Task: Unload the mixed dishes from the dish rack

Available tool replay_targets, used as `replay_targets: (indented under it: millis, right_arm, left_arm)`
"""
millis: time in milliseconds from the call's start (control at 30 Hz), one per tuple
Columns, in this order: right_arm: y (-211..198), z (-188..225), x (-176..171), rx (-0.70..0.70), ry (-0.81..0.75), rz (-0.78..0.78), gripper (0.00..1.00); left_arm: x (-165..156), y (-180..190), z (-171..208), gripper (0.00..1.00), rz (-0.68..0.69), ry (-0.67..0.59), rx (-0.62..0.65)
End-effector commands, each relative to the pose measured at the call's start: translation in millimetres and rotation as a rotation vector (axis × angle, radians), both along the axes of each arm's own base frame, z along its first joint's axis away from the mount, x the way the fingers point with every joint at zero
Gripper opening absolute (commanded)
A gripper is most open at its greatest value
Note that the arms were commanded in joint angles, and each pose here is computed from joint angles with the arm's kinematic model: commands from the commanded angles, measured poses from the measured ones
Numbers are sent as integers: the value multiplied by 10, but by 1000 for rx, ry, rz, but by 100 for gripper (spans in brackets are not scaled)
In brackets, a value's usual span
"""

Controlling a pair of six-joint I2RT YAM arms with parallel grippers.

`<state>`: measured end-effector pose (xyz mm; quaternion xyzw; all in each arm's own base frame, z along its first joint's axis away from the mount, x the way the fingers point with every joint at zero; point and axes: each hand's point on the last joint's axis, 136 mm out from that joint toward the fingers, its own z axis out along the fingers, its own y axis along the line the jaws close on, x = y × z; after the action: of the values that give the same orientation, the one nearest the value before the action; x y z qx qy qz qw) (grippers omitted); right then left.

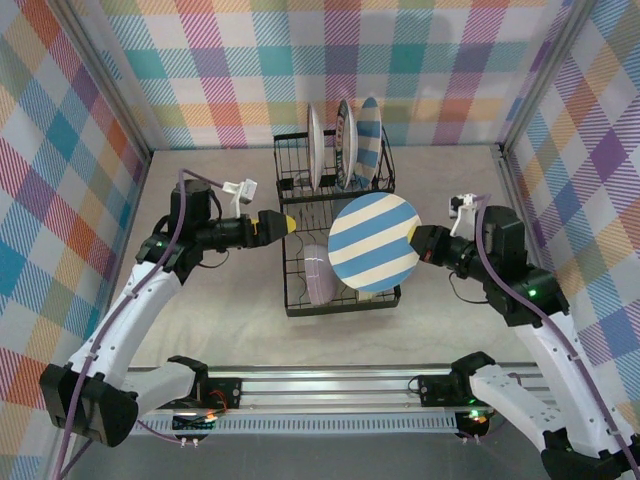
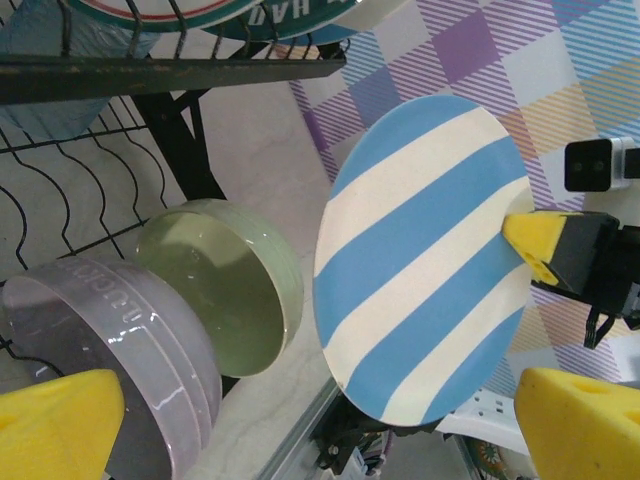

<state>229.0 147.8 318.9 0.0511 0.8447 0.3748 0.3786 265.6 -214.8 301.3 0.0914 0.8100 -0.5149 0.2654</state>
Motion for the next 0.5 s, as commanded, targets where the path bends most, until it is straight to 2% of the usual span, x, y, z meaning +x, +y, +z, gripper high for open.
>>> replay_targets:
  millis: [0, 167, 333, 467]
  right_arm:
    - [102, 222, 59, 66, -84, 40, 0]
    - [213, 210, 82, 95, -58, 88, 0]
    - [287, 270, 62, 124, -60, 133, 0]
    - [383, 257, 44, 155, -26, 183, 0]
  left_arm:
    - [5, -48, 104, 100, 4, -3, -14]
    - [-92, -97, 89, 100, -10, 16, 1]
    - [-188, -126, -44, 97, -1, 56, 77]
    - [-259, -213, -34, 94, -15, 64, 67]
